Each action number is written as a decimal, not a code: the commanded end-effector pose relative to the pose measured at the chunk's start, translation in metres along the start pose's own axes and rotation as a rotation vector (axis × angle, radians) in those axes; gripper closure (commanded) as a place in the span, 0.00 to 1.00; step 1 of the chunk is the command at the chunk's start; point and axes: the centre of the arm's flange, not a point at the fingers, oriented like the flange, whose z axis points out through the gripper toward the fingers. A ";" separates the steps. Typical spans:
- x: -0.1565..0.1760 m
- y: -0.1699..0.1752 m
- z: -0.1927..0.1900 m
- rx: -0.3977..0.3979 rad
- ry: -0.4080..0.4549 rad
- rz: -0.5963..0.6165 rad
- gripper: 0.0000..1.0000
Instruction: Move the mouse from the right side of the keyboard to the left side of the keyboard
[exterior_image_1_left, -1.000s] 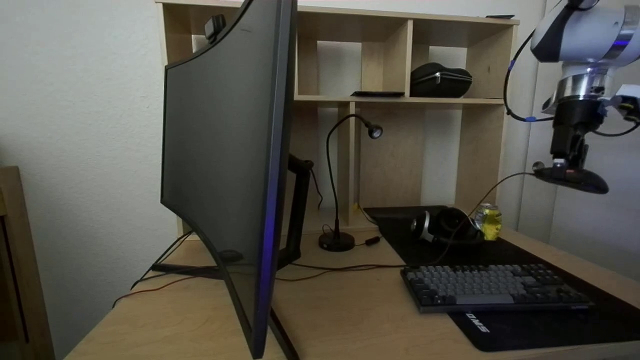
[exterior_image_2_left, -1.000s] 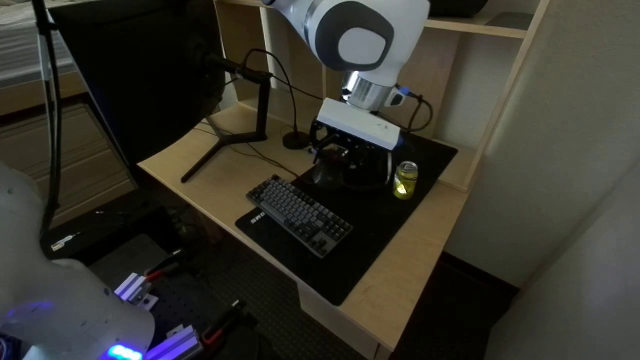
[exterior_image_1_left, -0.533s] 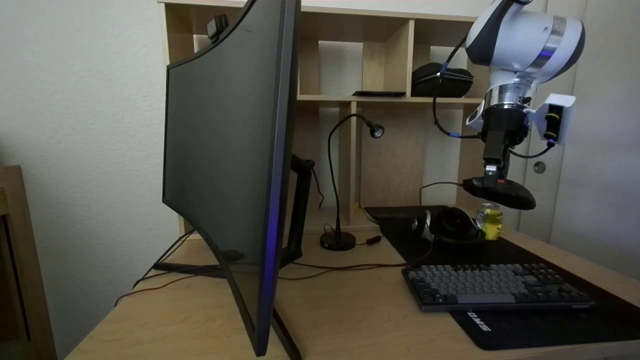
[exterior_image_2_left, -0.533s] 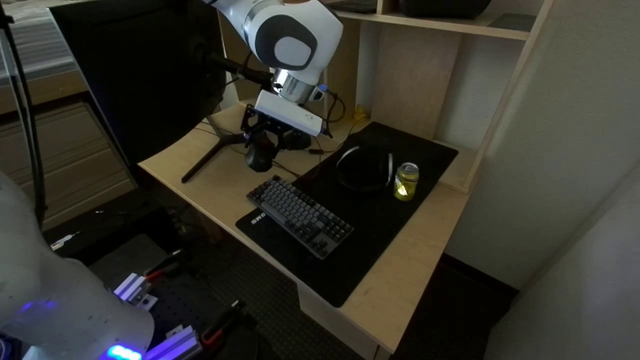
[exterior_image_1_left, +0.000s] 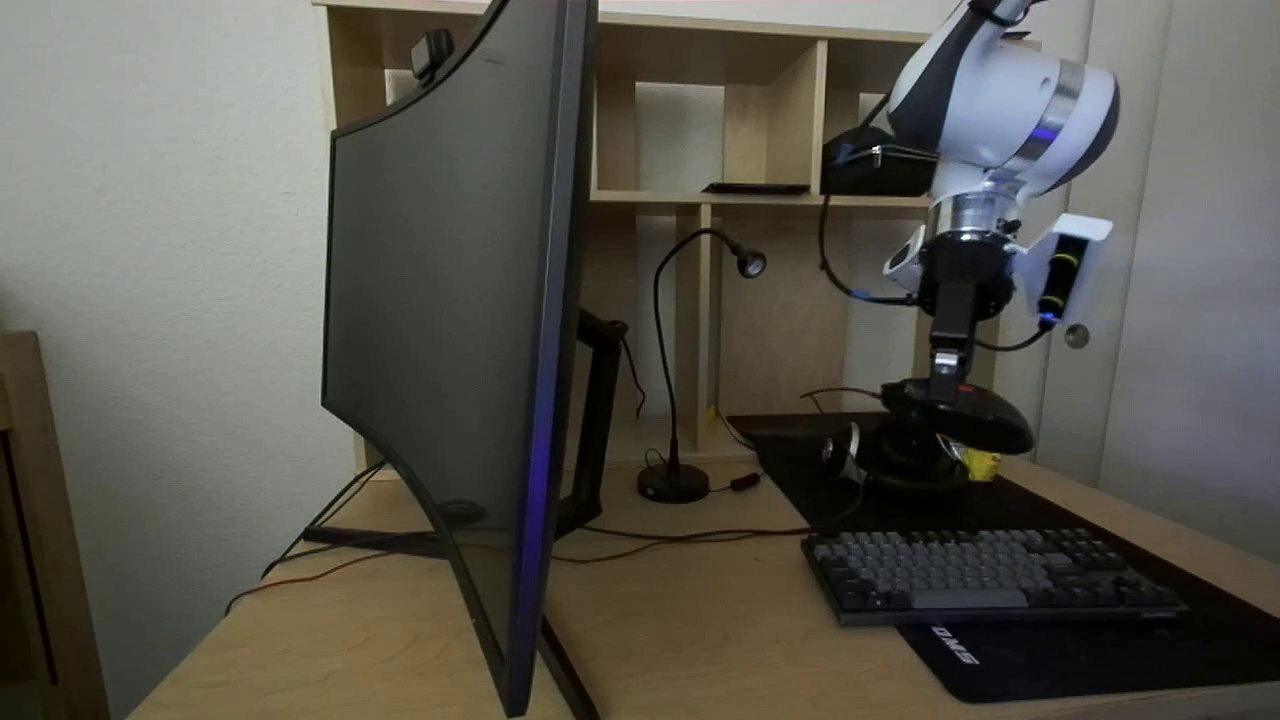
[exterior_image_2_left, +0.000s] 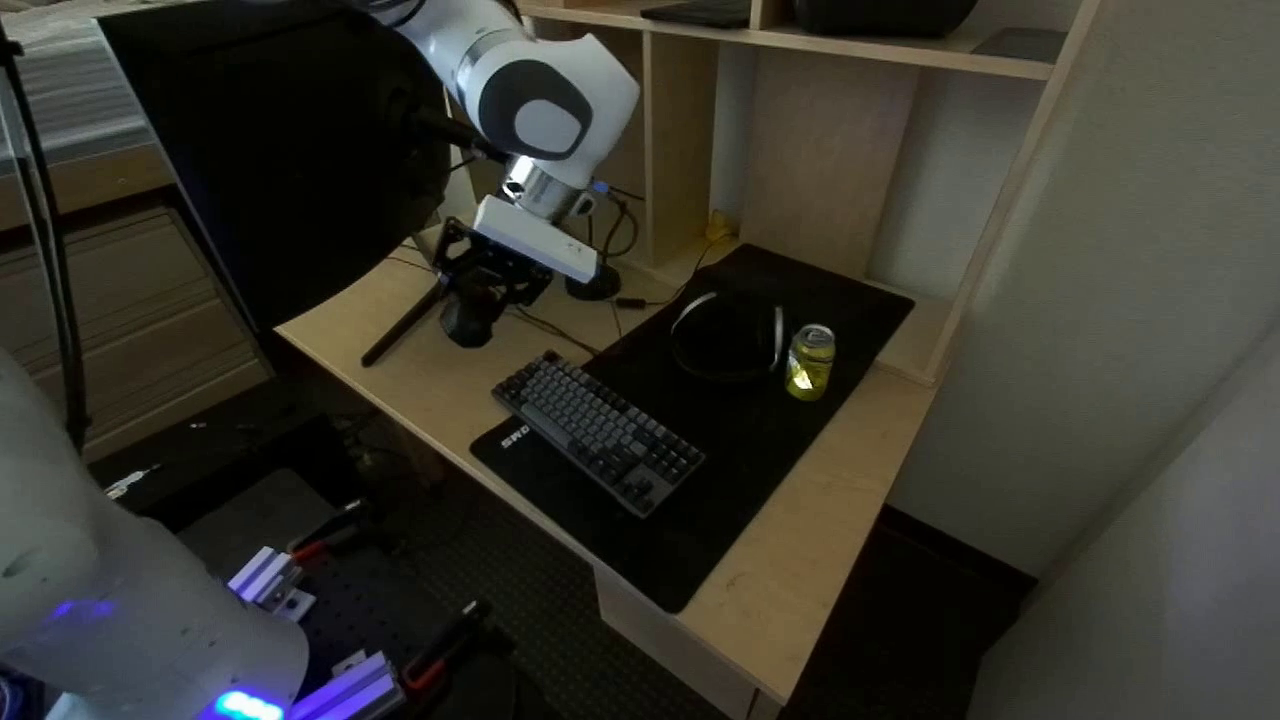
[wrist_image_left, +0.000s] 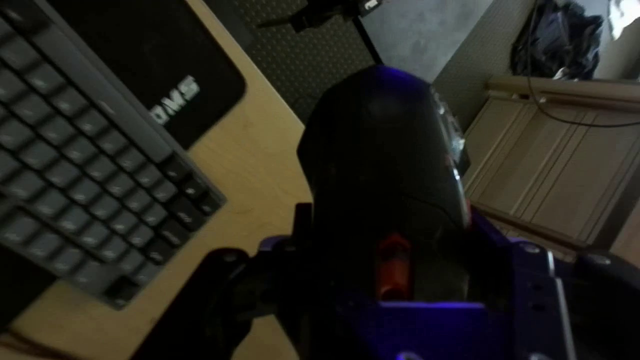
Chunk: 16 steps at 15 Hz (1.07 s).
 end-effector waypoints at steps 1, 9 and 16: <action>0.043 -0.048 0.069 0.091 -0.096 -0.111 0.54; 0.058 -0.039 0.102 0.073 -0.064 -0.011 0.54; 0.088 0.001 0.168 -0.112 0.071 0.223 0.54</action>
